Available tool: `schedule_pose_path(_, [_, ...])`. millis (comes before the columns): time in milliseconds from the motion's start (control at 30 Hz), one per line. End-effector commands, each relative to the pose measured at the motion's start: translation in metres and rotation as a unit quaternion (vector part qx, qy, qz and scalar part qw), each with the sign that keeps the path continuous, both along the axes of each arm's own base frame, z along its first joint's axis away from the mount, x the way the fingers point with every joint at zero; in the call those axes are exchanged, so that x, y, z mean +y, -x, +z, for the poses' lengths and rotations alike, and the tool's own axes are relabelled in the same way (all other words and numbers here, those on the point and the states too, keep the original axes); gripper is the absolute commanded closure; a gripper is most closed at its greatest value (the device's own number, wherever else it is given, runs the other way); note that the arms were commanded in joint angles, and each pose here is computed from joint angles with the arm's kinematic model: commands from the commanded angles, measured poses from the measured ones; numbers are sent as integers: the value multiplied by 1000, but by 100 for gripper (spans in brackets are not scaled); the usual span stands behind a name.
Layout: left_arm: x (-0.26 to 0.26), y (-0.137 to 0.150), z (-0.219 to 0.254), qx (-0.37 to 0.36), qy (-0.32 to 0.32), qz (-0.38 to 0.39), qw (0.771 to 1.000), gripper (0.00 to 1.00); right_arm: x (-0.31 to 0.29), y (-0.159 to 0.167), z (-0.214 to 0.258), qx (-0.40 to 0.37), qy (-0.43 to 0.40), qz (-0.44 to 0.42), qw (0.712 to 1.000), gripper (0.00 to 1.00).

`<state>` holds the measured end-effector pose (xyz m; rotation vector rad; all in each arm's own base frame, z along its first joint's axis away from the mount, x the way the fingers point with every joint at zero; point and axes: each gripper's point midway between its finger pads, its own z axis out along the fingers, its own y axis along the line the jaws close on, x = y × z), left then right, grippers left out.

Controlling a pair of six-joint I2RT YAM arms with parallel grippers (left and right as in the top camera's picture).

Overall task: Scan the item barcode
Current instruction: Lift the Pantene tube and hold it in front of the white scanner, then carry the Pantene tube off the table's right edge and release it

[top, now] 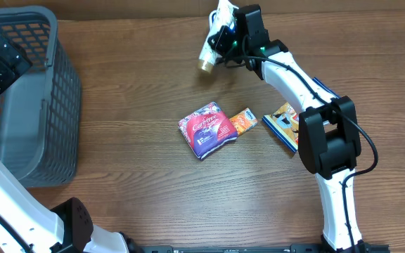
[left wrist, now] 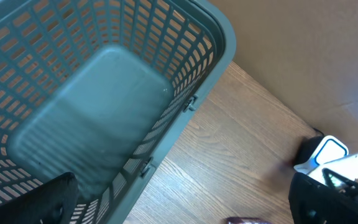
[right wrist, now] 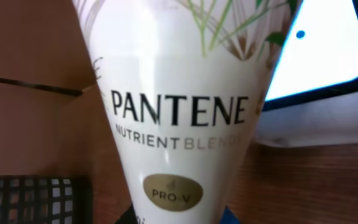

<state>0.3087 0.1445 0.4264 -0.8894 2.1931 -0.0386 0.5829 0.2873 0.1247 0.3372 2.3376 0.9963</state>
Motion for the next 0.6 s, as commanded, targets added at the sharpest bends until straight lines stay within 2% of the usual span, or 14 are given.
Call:
schedule_pose_path(0, [2, 1, -1, 0, 3, 9, 1000, 0, -20, -23, 67, -64, -26, -19, 997, 96])
schedule_pose_path(233, [2, 1, -1, 0, 3, 9, 1000, 0, -47, -21, 49, -19, -2, -40, 999, 96])
schedule_pose_path(333, [2, 1, -1, 0, 3, 9, 1000, 0, -57, -22, 53, -26, 6, -34, 999, 96])
schedule_pose_path(567, [2, 1, -1, 0, 3, 9, 1000, 0, -168, -24, 110, -43, 28, -105, 993, 96])
